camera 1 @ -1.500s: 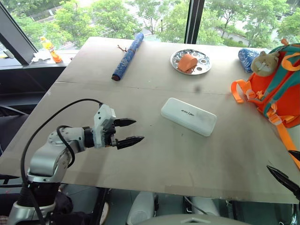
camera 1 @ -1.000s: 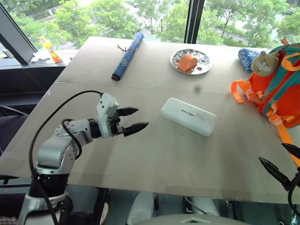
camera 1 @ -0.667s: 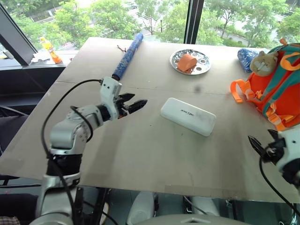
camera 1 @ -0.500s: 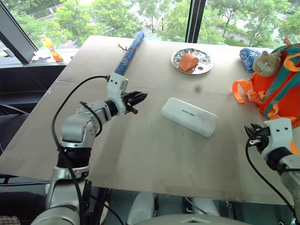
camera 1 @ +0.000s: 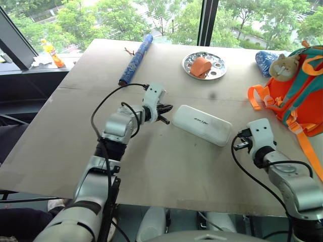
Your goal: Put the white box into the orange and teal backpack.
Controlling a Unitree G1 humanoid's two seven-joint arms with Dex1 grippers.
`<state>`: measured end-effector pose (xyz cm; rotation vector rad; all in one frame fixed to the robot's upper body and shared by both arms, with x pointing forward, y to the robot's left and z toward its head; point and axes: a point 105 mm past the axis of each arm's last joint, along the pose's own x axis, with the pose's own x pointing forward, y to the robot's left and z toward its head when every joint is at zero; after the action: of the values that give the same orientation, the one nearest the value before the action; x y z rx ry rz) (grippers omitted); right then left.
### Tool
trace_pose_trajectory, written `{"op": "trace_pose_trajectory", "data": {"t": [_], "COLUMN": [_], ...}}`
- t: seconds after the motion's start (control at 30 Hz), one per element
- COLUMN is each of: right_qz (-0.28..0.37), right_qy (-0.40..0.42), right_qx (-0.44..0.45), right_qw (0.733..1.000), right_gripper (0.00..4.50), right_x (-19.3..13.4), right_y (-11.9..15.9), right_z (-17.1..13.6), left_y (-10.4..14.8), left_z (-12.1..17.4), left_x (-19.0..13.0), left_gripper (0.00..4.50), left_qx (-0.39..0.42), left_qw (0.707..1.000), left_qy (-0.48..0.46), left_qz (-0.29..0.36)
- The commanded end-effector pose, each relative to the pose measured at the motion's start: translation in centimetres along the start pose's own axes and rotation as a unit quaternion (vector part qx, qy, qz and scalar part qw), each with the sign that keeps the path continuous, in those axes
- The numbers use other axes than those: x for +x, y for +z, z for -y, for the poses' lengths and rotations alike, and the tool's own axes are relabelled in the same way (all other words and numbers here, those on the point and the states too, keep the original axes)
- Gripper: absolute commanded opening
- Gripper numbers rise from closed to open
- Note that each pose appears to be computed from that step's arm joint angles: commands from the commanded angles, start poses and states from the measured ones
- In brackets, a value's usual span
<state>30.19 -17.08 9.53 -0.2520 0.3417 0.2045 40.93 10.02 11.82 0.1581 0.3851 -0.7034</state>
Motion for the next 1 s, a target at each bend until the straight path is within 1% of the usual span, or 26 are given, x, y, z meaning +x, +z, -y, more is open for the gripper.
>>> {"op": "trace_pose_trajectory", "data": {"t": [0.03,0.1,0.2,0.37,0.53,0.73,0.8,0.87,0.93,1.0], "right_qz": [-0.003,-0.001,0.003,0.030,0.041,0.055,0.052,0.053,0.047,0.050], "right_qy": [0.035,0.068,0.084,0.108,0.127,0.136,0.127,0.126,0.105,0.101], "right_qx": [-0.019,-0.028,-0.031,-0.047,-0.066,-0.089,-0.092,-0.119,-0.135,-0.111], "right_qw": [0.999,0.997,0.996,0.993,0.989,0.985,0.986,0.983,0.984,0.987], "right_gripper": [0.00,0.00,0.00,0.00,0.00,0.00,0.00,0.00,0.00,0.51], "right_x": [0.6,1.1,1.5,2.1,2.7,3.5,3.9,4.0,4.0,3.3], "right_y": [0.8,1.1,1.1,2.7,3.4,3.3,2.9,2.5,2.2,2.5], "right_z": [-1.7,-3.1,-3.6,-4.2,-4.9,-5.4,-4.8,-4.1,-2.9,-1.0], "left_y": [0.1,-0.7,-1.5,-2.2,-3.5,-5.6,-5.8,-5.6,-5.5,-5.0], "left_z": [0.6,2.0,2.9,4.0,3.1,2.0,1.6,1.1,0.5,-0.7], "left_x": [0.8,1.0,0.4,-2.2,-5.6,-7.5,-7.5,-7.4,-7.6,-8.3], "left_gripper": [0.03,0.03,0.03,0.03,0.03,0.03,0.03,0.03,0.03,0.00], "left_qx": [0.029,0.034,0.032,0.007,-0.012,-0.018,-0.019,-0.020,-0.012,0.001], "left_qw": [0.999,0.997,0.996,0.996,0.999,0.997,0.997,0.997,0.997,0.997], "left_qy": [-0.021,-0.060,-0.078,-0.077,-0.014,0.037,0.048,0.054,0.060,0.069], "left_qz": [-0.012,-0.031,-0.041,-0.040,-0.049,-0.067,-0.061,-0.052,-0.049,-0.036]}}
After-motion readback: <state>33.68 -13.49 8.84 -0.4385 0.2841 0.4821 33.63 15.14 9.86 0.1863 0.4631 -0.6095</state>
